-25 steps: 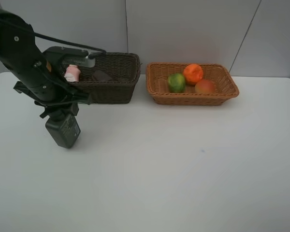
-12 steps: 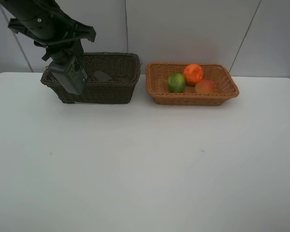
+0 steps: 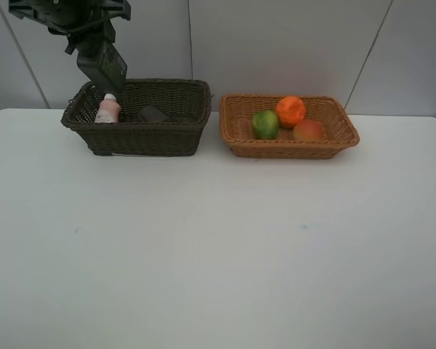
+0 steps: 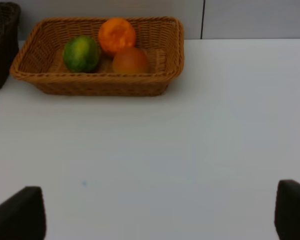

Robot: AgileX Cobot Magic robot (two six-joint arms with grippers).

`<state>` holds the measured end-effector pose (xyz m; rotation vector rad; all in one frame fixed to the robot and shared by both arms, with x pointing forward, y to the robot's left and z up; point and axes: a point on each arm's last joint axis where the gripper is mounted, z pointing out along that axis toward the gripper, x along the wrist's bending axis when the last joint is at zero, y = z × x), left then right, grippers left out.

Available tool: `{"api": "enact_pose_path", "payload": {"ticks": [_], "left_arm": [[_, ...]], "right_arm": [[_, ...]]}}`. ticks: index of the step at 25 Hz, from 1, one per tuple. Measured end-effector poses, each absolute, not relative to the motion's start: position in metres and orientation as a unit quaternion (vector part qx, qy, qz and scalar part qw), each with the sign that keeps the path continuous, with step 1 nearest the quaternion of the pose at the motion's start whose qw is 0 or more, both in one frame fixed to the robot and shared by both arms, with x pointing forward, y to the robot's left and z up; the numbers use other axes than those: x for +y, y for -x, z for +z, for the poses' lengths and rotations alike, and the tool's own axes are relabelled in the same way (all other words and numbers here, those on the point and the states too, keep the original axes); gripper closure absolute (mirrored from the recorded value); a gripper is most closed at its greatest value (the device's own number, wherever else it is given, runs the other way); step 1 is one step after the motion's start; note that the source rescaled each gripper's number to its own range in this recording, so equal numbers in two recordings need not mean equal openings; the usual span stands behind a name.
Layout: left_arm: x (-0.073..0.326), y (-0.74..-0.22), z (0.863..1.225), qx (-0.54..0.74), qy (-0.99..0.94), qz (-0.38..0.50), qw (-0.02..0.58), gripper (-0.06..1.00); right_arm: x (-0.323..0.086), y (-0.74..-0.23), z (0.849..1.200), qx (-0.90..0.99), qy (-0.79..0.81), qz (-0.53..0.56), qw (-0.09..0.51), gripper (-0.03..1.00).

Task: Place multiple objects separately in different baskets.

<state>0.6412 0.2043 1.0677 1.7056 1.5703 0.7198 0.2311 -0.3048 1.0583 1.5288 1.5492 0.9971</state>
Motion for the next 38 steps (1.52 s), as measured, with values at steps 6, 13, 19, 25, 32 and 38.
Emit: {"api": "enact_pose_path", "payload": {"ticks": [6,13,19,25,32,38], "left_arm": [[0.219,-0.672,1.020,0.601,-0.664,0.290,0.338,0.51],[0.219,-0.686,0.978,0.600,-0.677,0.278,0.322,0.51],[0.217,-0.688,0.971,0.618,-0.660,0.263,0.336,0.51],[0.217,-0.689,0.971,0.621,-0.656,0.261,0.340,0.43],[0.217,-0.688,0.976,0.624,-0.650,0.260,0.347,-0.04],[0.226,-0.657,1.027,0.647,-0.655,0.244,0.306,-0.05]], "right_arm": [[-0.305,-0.231,1.058,0.602,-0.595,0.388,0.365,-0.01],[-0.305,-0.231,1.058,0.602,-0.595,0.388,0.365,-0.01],[-0.305,-0.231,1.058,0.602,-0.595,0.388,0.365,-0.01],[-0.305,-0.231,1.058,0.602,-0.595,0.388,0.365,-0.01],[-0.305,-0.231,1.058,0.602,-0.595,0.388,0.365,-0.01],[-0.305,-0.231,1.058,0.602,-0.595,0.388,0.365,-0.01]]}}
